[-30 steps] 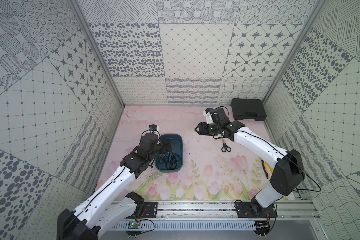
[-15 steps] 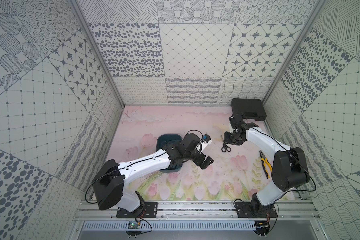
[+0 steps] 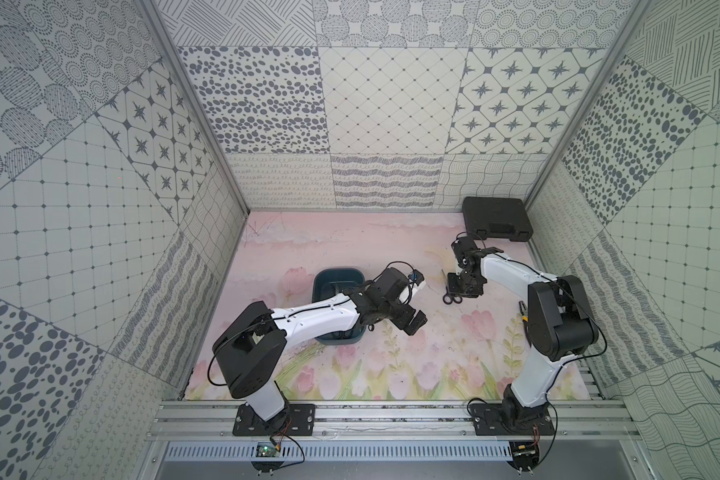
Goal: Put the scissors into the storage box
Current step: Pick up the scissors from the center of the board.
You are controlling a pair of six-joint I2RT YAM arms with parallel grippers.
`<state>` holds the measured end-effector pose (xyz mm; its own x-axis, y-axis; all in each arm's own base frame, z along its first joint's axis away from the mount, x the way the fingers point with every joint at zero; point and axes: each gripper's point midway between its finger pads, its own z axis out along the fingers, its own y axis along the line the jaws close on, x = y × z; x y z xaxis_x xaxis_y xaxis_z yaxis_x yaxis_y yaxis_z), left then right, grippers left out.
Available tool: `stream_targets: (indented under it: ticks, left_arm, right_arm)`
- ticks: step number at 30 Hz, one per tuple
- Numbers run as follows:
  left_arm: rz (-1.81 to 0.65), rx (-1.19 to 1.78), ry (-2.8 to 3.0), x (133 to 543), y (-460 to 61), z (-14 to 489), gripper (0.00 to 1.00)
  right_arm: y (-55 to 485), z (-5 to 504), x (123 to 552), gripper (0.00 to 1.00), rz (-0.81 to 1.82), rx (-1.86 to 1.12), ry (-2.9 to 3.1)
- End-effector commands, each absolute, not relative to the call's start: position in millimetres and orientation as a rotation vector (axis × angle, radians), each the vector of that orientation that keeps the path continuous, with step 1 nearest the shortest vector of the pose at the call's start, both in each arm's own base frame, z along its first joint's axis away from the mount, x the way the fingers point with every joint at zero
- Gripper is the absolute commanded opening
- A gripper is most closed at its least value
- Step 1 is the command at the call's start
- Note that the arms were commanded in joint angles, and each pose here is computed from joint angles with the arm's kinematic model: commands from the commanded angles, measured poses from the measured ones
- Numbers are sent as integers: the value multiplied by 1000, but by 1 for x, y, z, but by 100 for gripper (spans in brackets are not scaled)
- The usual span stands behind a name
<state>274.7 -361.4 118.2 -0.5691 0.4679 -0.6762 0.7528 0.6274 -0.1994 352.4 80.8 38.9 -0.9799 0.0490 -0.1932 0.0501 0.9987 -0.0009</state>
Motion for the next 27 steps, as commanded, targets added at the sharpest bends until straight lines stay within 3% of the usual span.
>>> stream_targets:
  ticks: [1,19,27]
  left_arm:
    - [-626,839,2264,294,-357,121,99]
    - [-592,809,2311,300,-354,112,99]
    - [-593,806,2318,301,-355,111,99]
  right_arm:
    - [84,35,356,42,10,60,2949]
    - [96,-1,349,39,18,48,3025]
    - [94,-3,345,37,-112,11,3034]
